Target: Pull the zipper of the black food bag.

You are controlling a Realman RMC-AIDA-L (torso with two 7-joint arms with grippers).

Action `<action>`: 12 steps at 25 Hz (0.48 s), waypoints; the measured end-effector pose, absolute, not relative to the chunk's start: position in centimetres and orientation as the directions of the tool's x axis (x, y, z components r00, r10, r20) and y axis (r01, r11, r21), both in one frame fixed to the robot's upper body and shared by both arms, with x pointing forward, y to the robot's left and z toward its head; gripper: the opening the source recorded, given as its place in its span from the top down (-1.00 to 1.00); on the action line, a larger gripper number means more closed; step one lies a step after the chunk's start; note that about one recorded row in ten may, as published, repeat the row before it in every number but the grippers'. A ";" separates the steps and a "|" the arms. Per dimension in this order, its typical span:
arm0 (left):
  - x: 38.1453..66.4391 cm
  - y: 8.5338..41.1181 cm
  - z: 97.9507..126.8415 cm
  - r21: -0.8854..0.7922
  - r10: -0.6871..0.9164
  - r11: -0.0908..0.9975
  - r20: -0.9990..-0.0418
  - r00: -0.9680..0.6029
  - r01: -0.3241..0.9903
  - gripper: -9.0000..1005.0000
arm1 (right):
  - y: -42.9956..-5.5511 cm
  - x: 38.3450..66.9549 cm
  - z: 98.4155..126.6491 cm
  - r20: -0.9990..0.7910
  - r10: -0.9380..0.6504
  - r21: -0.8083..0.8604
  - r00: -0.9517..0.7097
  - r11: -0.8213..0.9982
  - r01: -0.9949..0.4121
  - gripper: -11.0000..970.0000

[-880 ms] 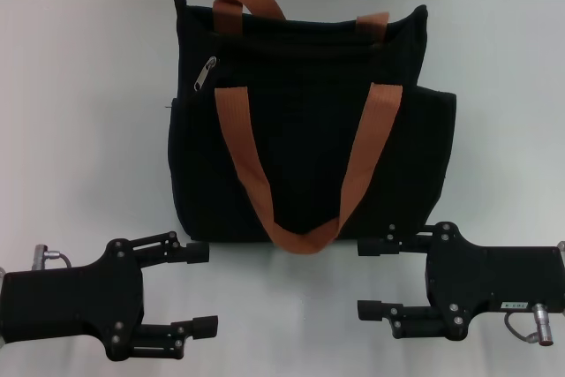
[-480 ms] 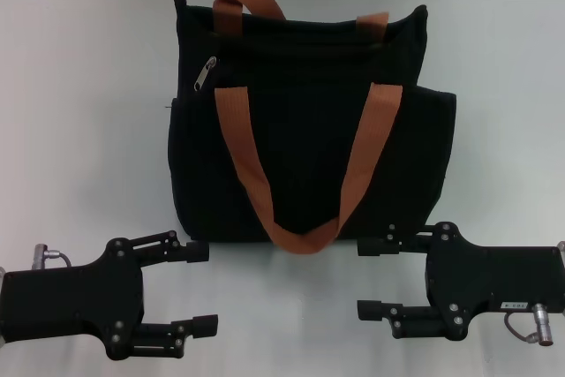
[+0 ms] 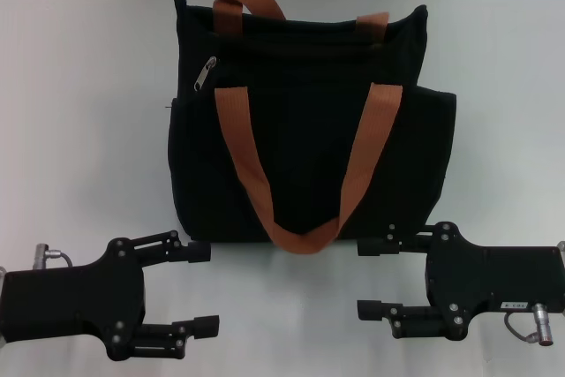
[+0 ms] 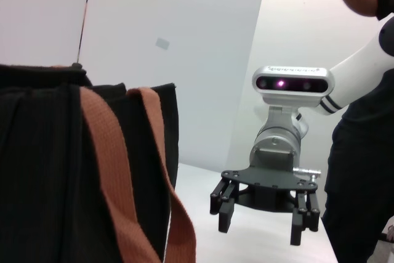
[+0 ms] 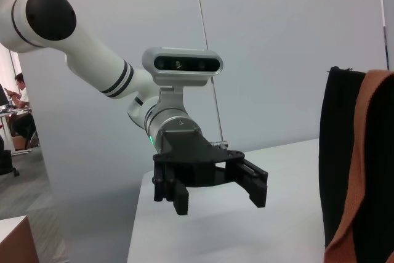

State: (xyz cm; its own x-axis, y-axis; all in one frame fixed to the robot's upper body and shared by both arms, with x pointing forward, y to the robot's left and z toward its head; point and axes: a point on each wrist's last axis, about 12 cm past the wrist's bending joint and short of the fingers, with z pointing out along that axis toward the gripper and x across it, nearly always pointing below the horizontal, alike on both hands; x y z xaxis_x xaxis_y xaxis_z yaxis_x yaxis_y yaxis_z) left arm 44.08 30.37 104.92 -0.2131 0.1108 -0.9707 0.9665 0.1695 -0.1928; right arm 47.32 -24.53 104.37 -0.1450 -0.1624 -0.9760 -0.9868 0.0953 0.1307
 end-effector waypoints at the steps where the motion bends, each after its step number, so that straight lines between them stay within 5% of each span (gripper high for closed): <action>1: 44.1 30.4 104.9 -0.193 0.111 0.169 -0.971 -0.213 0.966 -0.63 | -24.5 47.3 104.4 -0.976 -0.162 0.131 -0.145 0.095 -0.987 -0.38; 7: 44.7 30.7 106.6 -0.106 -0.030 0.225 -0.994 -0.102 0.968 -0.62 | -24.5 47.3 104.3 -0.976 -0.161 0.133 -0.147 0.097 -0.986 -0.37; 12: 45.7 32.7 107.9 -0.033 -0.219 0.537 -0.970 0.102 0.843 -0.62 | -24.6 47.2 104.3 -0.976 -0.158 0.134 -0.149 0.103 -0.986 -0.36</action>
State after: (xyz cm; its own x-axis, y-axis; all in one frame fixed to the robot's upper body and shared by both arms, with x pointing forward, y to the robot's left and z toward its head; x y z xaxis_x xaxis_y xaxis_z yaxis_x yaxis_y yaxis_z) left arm 45.68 32.66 107.94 0.1016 -0.2191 -0.9704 0.8427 0.5373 -0.0331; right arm 47.24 -24.61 104.32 -0.1487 -0.1579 -0.9762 -0.9857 0.1028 0.1335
